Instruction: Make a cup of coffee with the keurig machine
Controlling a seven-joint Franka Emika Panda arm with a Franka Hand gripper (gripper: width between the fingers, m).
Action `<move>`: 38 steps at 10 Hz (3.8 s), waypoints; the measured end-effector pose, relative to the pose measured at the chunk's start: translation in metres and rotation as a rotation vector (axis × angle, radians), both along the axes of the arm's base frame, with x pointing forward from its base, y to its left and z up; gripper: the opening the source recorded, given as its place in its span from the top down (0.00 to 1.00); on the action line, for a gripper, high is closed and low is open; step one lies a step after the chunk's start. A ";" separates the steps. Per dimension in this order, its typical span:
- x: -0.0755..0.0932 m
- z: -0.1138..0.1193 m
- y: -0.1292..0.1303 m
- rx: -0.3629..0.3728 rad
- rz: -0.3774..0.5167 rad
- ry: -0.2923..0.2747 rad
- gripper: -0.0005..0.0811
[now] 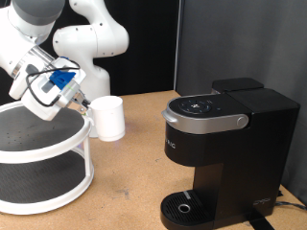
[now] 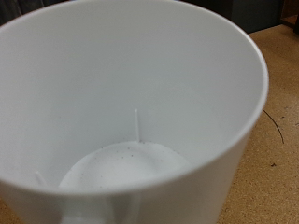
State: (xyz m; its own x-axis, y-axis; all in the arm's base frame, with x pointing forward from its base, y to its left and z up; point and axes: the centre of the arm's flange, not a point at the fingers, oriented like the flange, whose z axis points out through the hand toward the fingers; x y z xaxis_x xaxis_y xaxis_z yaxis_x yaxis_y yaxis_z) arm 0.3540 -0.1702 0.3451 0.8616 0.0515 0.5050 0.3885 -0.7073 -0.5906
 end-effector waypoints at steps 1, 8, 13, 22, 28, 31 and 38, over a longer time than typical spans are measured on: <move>-0.002 -0.004 0.001 -0.001 -0.002 0.009 0.91; 0.019 -0.073 0.049 -0.121 -0.087 0.066 0.91; 0.030 -0.108 0.078 -0.124 -0.081 0.063 0.91; 0.058 -0.133 0.123 -0.096 -0.105 0.015 0.91; 0.076 -0.138 0.143 -0.088 -0.095 -0.008 0.91; 0.080 -0.144 0.151 -0.088 -0.087 -0.019 0.91; 0.089 -0.156 0.159 -0.092 -0.087 -0.022 0.91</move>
